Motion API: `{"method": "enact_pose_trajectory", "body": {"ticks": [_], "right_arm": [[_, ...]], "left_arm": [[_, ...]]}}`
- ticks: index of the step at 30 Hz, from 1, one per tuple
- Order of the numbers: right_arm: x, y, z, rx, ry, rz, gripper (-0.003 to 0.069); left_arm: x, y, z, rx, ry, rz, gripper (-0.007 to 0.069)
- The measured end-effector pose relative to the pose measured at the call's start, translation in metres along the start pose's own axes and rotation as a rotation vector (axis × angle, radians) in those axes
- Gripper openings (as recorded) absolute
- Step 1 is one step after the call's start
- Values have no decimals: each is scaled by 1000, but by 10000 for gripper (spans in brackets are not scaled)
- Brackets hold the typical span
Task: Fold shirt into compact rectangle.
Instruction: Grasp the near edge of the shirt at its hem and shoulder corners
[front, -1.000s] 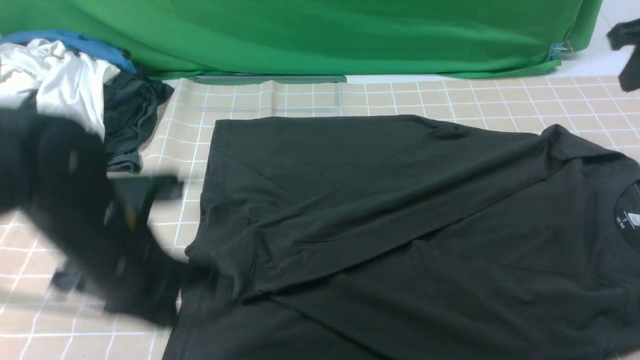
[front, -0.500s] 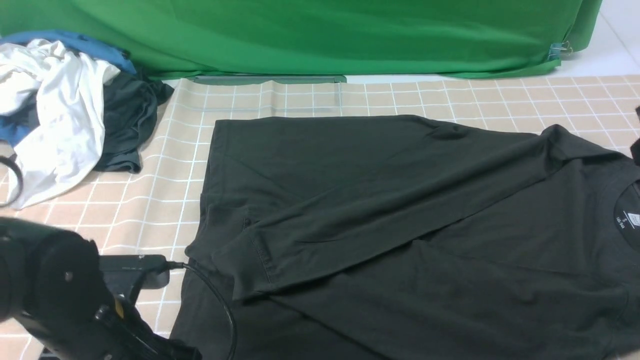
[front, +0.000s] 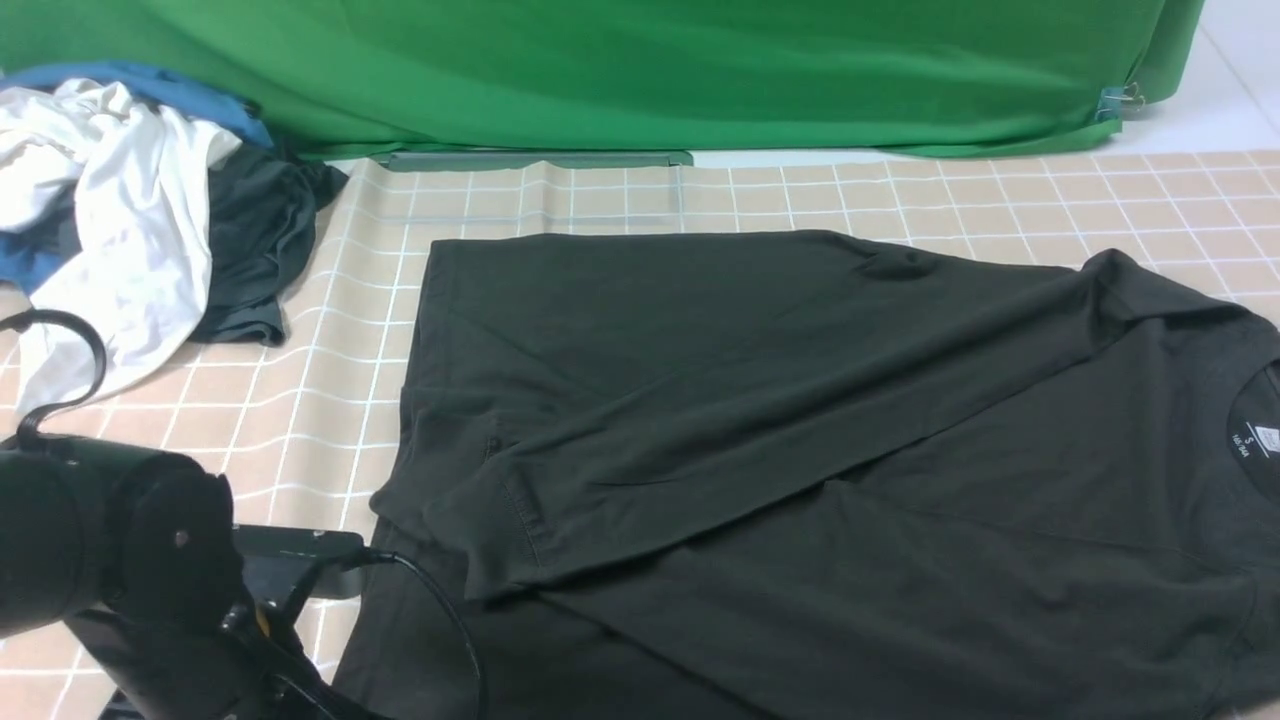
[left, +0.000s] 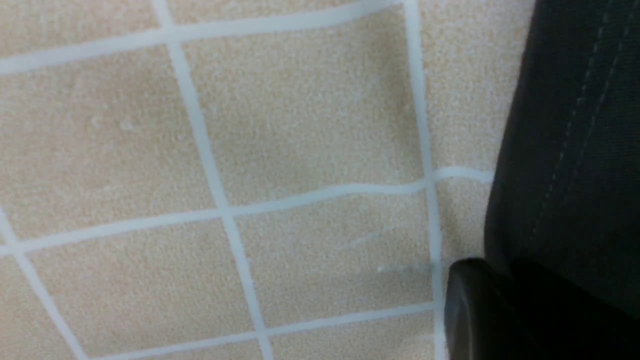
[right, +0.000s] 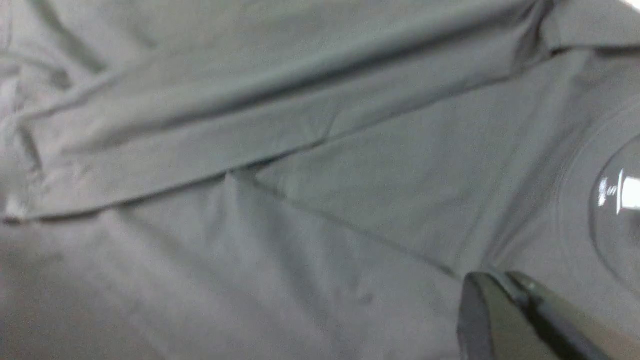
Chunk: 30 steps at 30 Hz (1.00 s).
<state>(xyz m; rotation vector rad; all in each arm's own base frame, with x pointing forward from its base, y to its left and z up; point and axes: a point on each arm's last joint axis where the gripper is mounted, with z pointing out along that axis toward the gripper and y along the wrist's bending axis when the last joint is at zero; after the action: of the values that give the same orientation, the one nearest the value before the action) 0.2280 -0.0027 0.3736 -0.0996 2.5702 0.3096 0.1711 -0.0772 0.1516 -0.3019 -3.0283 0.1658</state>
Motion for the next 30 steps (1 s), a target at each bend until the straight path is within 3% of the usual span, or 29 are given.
{"method": "enact_pose_trajectory", "body": {"ticks": [7,16,18,25,27,30], "right_arm": [[20,2,5,-15,67,27,115],[86,1,49,-43,293,115,385],[94,2,57,-48,319,111,413],[119,7,84,-38,338,97,458],[118,9,86,-37,322,92,459],[118,9,86,-36,317,94,459]], "left_arm": [[16,1,-29,-27,-53,-9,15],[41,14,-58,-141,-141,-52,15],[41,14,-59,-145,-152,-59,15],[36,-5,-59,62,-209,-8,27],[35,-9,-60,97,-222,50,74],[35,-6,-58,71,-227,86,172]]}}
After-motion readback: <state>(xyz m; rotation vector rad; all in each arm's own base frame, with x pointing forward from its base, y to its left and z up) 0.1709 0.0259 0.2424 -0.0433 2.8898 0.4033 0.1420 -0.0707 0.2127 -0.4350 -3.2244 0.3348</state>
